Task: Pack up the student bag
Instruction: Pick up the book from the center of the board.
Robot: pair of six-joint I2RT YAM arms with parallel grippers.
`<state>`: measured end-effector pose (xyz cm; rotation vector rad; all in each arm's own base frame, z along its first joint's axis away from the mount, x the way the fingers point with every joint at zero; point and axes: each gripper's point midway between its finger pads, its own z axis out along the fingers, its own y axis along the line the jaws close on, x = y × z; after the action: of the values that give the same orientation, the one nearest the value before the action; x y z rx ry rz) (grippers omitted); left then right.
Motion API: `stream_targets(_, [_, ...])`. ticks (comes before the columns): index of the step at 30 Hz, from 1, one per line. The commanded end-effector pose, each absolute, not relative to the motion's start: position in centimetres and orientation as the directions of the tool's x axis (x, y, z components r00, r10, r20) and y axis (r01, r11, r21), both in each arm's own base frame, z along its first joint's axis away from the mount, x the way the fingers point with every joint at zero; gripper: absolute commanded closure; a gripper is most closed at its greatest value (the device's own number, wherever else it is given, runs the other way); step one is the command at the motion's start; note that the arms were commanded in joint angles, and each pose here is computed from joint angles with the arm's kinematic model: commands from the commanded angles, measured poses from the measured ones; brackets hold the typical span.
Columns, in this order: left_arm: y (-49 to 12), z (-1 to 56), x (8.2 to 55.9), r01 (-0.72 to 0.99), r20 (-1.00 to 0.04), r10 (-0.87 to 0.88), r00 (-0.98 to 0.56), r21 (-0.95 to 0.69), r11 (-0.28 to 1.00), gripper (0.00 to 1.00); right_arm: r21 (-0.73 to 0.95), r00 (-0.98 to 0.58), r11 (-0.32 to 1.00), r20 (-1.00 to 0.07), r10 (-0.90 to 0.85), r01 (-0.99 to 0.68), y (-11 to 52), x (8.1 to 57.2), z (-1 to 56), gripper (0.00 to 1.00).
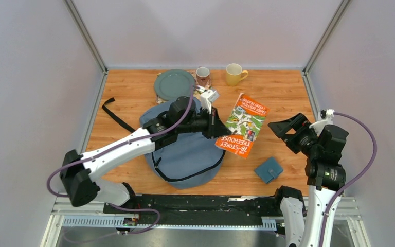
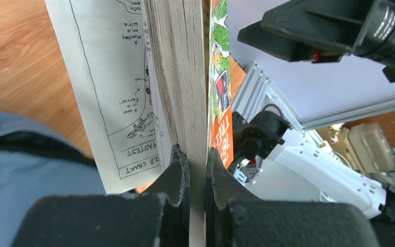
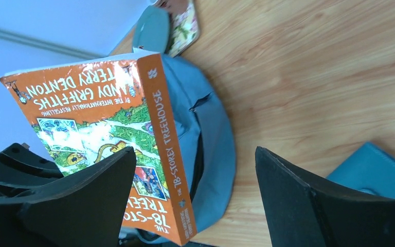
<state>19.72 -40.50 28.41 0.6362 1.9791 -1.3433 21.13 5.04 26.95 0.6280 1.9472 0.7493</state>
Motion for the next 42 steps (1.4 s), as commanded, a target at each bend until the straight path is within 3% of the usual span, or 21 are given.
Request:
stream_targets(1, [-36.7, 34.3, 19.7, 0.784, -0.864, -0.111, -0.491, -0.494, 0.376, 1.0, 0.791, -0.483, 0.612, -0.545, 0.685, -0.025, 8.0, 20.1, 29.2, 0.11])
stream_targets(10, [-30.8, 34.7, 18.0, 0.785, -0.907, -0.16, -0.389, -0.417, 0.458, 1.0, 0.814, -0.562, 0.564, -0.534, 0.632, -0.138, 11.9, 18.7, 30.5, 0.14])
stream_targets(18, [-29.1, 33.4, 17.2, 0.764, -0.903, -0.148, -0.403, -0.421, 0.489, 1.0, 0.784, -0.692, 0.499, -0.591, 0.414, -0.371, 23.3, 17.6, 30.9, 0.13])
stream_targets(23, [-28.3, 33.5, 15.5, 0.779, -0.893, -0.167, -0.418, -0.447, 0.439, 1.0, 0.79, -0.729, 0.522, -0.559, 0.396, -0.322, 27.2, 19.6, 28.2, 0.13])
stream_targets(34, [-26.7, 32.4, 13.9, 0.778, -0.882, -0.18, -0.436, -0.469, 0.418, 1.0, 0.787, -0.711, 0.526, -0.569, 0.414, -0.323, 26.9, 19.9, 26.5, 0.11])
stream_targets(38, [-28.4, 33.0, 12.0, 0.827, -0.873, -0.16, -0.461, -0.488, 0.278, 1.0, 0.827, -0.737, 0.356, -0.554, 0.386, -0.435, 29.8, 19.0, 28.9, 0.1])
stream_targets(42, [-29.0, 32.3, 11.3, 0.839, -0.872, -0.097, -0.48, -0.489, 0.24, 1.0, 0.846, -0.762, 0.214, -0.534, 0.367, -0.489, 31.4, 18.0, 30.5, 0.12])
